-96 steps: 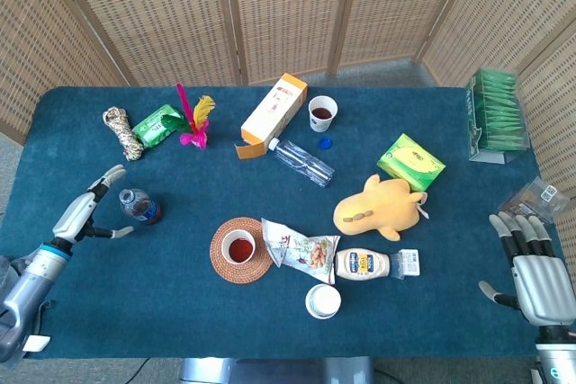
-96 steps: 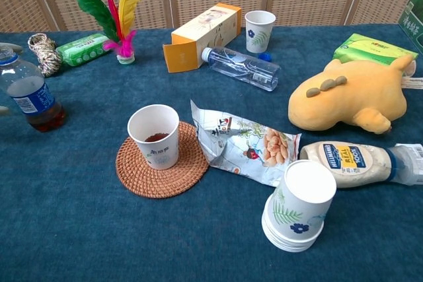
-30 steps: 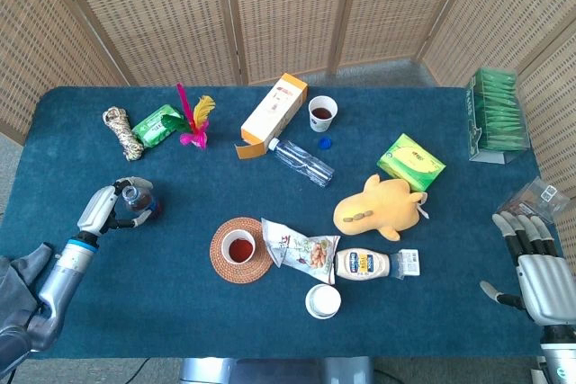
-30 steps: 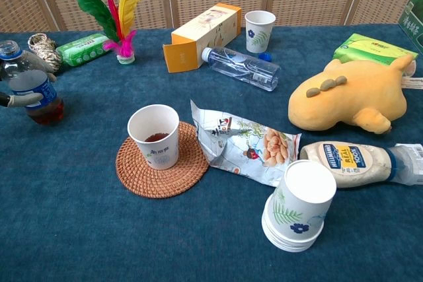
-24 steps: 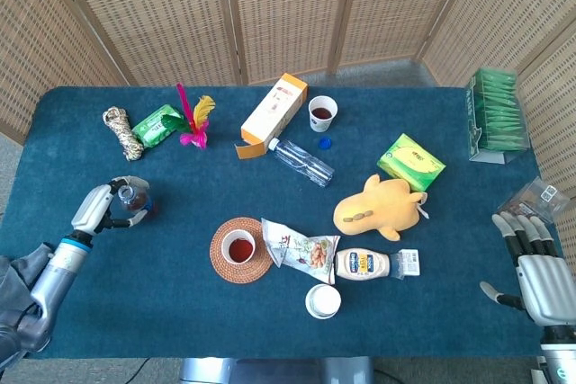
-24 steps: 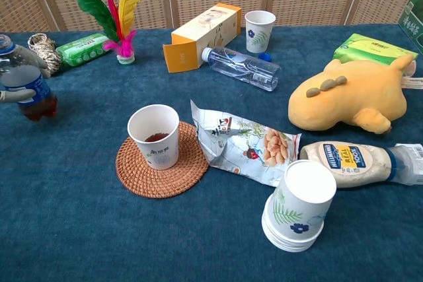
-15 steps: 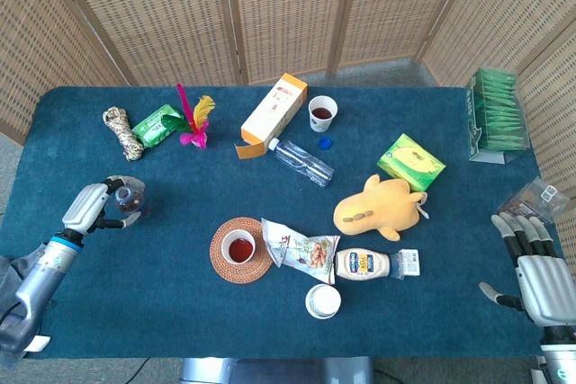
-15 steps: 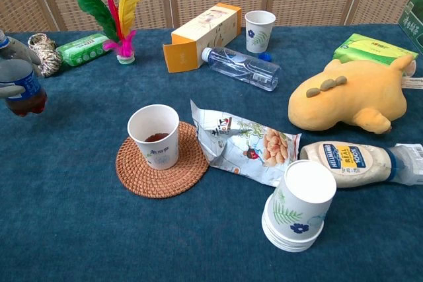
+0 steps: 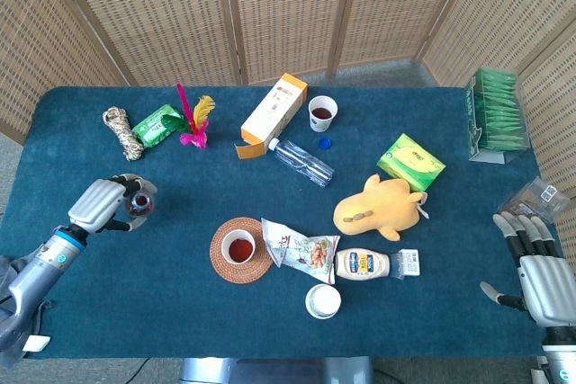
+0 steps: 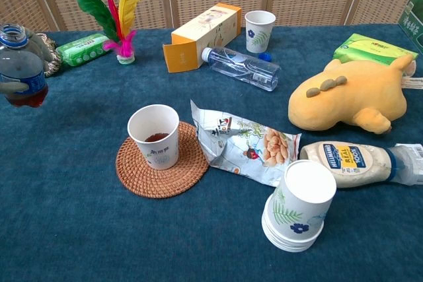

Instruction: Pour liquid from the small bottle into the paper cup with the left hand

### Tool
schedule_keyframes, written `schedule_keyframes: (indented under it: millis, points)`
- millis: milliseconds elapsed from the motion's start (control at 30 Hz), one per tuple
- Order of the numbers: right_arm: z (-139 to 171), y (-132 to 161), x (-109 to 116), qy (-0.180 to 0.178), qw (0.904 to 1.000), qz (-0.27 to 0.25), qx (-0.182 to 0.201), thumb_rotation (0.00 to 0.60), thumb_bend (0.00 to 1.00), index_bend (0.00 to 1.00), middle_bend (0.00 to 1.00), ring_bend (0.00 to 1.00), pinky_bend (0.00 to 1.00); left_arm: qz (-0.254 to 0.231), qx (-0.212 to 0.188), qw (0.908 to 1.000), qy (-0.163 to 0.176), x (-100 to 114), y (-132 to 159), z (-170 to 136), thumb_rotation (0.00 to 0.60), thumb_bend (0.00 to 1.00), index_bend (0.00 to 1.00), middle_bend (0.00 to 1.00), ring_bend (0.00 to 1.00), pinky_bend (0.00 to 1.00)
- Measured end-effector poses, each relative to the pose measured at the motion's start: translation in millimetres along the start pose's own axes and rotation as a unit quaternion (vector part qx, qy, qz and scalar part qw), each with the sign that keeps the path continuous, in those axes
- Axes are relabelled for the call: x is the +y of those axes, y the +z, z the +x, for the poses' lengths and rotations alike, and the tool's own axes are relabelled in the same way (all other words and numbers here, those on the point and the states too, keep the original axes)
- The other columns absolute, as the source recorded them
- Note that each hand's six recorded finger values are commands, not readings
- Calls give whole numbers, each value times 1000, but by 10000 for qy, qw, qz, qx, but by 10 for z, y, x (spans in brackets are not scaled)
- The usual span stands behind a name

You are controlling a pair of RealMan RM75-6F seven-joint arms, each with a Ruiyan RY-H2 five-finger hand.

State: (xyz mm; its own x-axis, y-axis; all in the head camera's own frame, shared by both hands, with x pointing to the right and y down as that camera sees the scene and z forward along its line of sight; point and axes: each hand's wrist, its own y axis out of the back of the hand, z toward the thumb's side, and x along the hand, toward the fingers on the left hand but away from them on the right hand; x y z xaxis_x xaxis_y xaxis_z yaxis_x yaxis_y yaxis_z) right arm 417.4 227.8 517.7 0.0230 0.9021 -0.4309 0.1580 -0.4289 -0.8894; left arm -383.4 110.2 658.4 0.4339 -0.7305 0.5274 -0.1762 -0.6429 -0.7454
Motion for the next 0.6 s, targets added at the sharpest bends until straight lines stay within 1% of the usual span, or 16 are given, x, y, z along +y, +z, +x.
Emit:
schedule_keyframes:
  millis: [167, 333, 433, 600]
  points:
    - [-2, -8, 1, 6, 10000, -17, -12, 600, 0, 0, 0, 0, 0, 401, -132, 9989, -219, 3, 202, 96, 600, 465, 547, 427, 281, 382]
    - [-12, -25, 3, 12, 10000, -43, -34, 600, 0, 0, 0, 0, 0, 811, -247, 9958, -333, 25, 382, 196, 600, 465, 547, 427, 277, 381]
    - [-15, -29, 0, 28, 10000, -56, -30, 600, 0, 0, 0, 0, 0, 1080, -302, 9930, -377, 40, 485, 250, 600, 467, 548, 428, 278, 380]
    - [-15, -32, 14, 17, 9999, -109, -20, 600, 0, 0, 0, 0, 0, 1586, -398, 9854, -465, 49, 656, 333, 600, 468, 548, 429, 277, 380]
